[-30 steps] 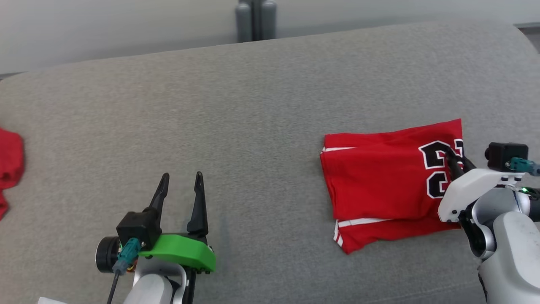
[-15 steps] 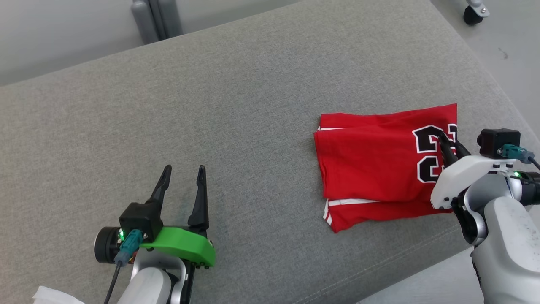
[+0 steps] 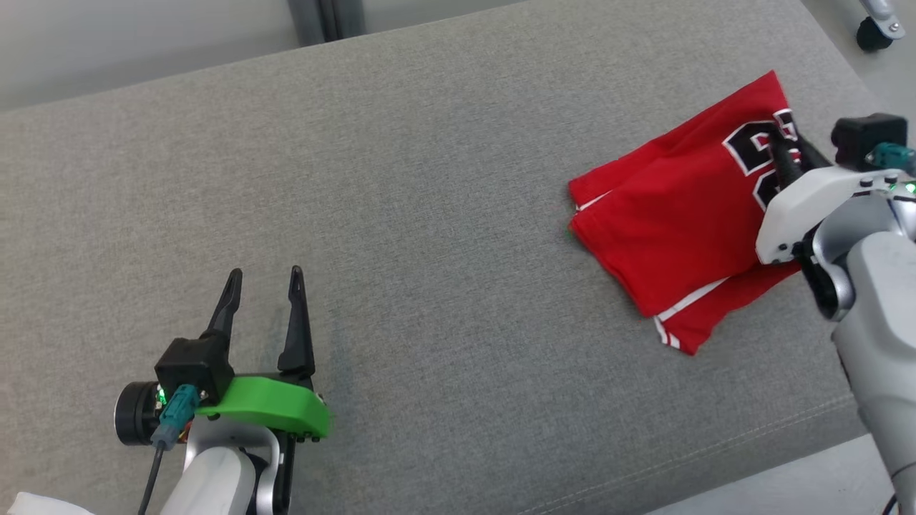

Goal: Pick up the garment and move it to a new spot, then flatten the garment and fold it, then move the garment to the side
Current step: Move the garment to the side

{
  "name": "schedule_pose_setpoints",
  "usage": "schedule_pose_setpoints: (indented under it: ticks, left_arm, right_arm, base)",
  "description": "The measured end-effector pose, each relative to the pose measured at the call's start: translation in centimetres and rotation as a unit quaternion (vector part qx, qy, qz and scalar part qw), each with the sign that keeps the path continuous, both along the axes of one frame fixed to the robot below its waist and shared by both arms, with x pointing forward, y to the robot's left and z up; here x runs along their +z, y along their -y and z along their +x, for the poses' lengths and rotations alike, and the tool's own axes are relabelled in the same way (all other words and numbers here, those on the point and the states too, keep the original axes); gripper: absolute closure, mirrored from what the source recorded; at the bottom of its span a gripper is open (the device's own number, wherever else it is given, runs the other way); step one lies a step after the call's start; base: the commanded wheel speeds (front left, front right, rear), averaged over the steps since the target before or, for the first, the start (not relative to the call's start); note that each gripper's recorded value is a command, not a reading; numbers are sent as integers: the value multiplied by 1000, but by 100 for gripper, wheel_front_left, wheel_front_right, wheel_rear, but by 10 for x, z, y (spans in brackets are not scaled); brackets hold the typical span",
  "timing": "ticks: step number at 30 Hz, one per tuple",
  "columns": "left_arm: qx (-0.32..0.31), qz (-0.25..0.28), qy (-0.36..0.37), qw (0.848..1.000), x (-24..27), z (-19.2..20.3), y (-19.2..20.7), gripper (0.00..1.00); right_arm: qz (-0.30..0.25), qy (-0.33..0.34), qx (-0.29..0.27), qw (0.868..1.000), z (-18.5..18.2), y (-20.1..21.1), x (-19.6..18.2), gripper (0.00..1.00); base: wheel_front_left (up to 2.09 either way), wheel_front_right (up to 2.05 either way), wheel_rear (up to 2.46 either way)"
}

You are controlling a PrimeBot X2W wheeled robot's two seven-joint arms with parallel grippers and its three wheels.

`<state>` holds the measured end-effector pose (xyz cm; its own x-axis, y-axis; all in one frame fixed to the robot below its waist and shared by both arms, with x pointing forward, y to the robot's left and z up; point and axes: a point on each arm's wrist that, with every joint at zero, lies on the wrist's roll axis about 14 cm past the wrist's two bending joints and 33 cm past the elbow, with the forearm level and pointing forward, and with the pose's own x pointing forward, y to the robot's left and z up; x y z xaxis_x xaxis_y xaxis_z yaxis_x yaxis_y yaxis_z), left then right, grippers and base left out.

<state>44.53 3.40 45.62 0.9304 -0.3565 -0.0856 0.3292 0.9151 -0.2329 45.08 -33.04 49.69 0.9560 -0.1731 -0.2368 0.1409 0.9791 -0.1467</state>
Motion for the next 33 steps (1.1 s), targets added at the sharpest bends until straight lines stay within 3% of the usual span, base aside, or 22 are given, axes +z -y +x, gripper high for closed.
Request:
schedule_pose_setpoints:
  ticks: [16,17,18,19,23,33]
  left_arm:
    - [42,27,-36,998,-32,10,-41,0]
    - [43,29,-38,998,-35,11,-42,0]
    - [43,30,-40,998,-37,12,-43,0]
    - [44,31,-43,998,-39,12,-44,0]
    - [43,33,-53,997,-47,11,-44,0]
    - [44,22,-26,998,-31,19,-40,0]
  right_arm:
    - [-92,-9,-60,994,44,87,12,100]
    - [-95,-10,-63,994,46,90,10,95]
    - [-104,-13,-64,992,47,93,8,53]
    - [-113,-12,-64,991,48,96,7,0]
    - [-129,2,-71,989,50,103,5,0]
    - [-81,30,-47,995,60,59,-4,0]
  base:
    - [0,0,0]
    - [0,0,0]
    - [0,0,0]
    - [0,0,0]
    - [0,0,0]
    - [0,0,0]
